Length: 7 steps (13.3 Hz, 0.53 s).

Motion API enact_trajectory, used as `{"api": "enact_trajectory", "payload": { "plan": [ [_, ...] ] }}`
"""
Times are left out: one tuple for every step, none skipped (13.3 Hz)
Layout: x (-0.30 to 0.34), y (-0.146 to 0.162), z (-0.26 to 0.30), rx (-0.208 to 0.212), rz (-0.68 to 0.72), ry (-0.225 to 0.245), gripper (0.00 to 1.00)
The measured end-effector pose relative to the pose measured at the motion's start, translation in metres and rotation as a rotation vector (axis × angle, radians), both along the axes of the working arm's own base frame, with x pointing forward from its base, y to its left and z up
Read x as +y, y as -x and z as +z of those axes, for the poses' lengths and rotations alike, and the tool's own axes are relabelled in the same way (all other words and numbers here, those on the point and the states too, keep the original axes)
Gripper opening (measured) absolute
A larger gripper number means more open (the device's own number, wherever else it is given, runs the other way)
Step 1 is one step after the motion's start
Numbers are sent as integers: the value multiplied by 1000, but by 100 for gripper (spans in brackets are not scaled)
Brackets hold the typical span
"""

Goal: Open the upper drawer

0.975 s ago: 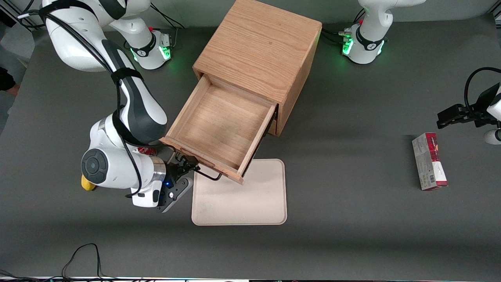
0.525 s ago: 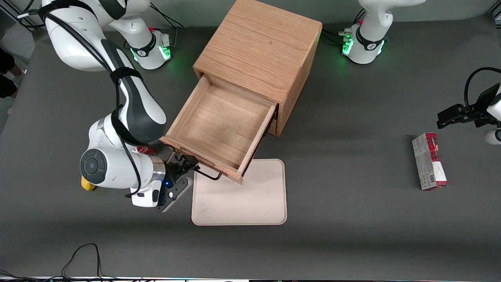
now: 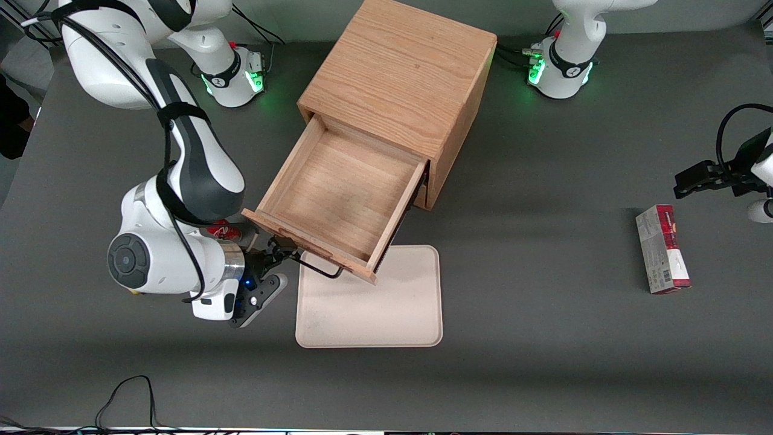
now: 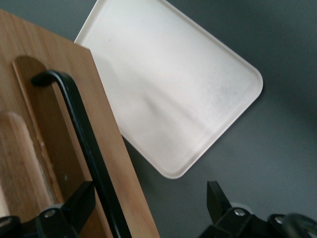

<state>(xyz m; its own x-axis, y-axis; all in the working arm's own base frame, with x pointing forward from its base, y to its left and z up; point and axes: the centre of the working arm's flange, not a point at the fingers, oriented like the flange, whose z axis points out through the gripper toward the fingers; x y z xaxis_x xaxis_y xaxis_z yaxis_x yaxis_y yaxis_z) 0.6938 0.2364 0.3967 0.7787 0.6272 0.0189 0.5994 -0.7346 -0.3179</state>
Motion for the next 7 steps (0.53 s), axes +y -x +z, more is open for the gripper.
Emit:
{"api": "enact_trajectory", "payload": {
  "plan": [
    [-5,1,5,21,4,4,100],
    [-10,1,13,36,6,7,100],
    [-16,2,24,43,7,8,100],
    [-21,3,36,45,8,9,100],
    [-26,6,50,44,8,11,100],
    [-33,11,66,49,9,18,100],
    [-44,19,84,55,7,36,100]
  ]
}}
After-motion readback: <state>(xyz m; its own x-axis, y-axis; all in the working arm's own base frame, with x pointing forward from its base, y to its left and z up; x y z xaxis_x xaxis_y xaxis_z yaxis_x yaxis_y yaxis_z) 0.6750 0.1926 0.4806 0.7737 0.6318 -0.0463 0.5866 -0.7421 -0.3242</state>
